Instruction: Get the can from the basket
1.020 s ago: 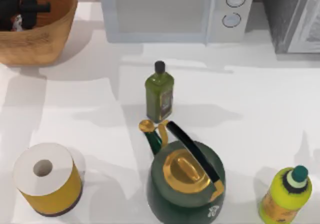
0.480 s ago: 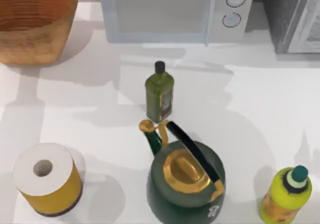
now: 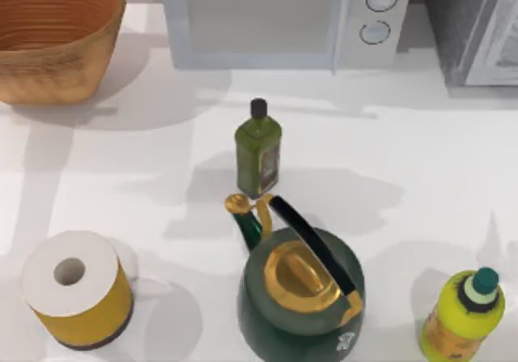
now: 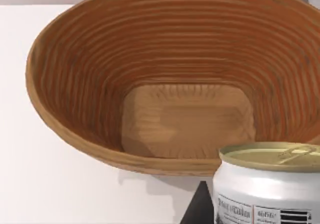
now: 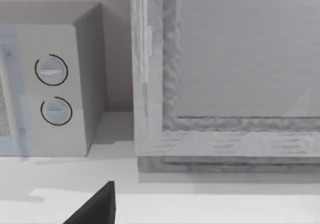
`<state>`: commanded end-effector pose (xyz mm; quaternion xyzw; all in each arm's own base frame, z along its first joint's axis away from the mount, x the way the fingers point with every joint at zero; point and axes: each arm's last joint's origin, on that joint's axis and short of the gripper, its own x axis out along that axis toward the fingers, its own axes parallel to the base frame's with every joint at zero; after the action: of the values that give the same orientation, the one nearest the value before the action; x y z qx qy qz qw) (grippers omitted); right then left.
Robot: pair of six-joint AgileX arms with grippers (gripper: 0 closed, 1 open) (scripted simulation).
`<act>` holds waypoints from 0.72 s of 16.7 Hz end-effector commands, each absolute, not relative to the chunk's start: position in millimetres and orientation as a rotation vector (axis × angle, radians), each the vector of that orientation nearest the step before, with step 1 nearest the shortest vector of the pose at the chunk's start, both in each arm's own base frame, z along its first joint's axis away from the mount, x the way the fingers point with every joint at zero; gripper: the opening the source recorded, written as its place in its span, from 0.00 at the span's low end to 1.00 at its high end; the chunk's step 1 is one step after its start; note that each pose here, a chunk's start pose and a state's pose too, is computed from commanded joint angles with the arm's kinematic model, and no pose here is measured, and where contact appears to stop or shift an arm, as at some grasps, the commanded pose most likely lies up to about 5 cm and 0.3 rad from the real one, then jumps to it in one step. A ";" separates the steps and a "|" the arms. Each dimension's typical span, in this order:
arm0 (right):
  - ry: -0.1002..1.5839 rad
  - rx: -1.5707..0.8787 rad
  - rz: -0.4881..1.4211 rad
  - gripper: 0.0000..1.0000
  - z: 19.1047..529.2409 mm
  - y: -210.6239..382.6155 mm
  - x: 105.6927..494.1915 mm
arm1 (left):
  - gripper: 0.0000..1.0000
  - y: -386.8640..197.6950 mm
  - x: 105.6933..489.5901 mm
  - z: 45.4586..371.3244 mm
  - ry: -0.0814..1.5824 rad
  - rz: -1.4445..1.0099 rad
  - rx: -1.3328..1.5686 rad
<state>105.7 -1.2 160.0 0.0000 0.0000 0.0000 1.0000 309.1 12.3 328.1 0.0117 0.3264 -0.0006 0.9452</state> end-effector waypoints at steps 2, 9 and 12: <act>0.000 0.000 0.000 1.00 160.0 -1.2 105.7 | 0.00 8.9 285.1 328.3 0.607 -0.009 0.029; 0.000 0.000 0.000 1.00 160.0 -1.2 105.7 | 0.00 0.5 167.4 276.3 0.400 -0.025 0.026; 0.000 0.000 0.000 1.00 160.0 -1.2 105.7 | 0.00 -1.2 129.2 231.3 0.273 -0.027 0.021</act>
<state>105.7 -1.2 160.0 0.0000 0.0000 0.0000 1.0000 129.2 -1.2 231.3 0.0105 0.1359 -0.0135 0.9906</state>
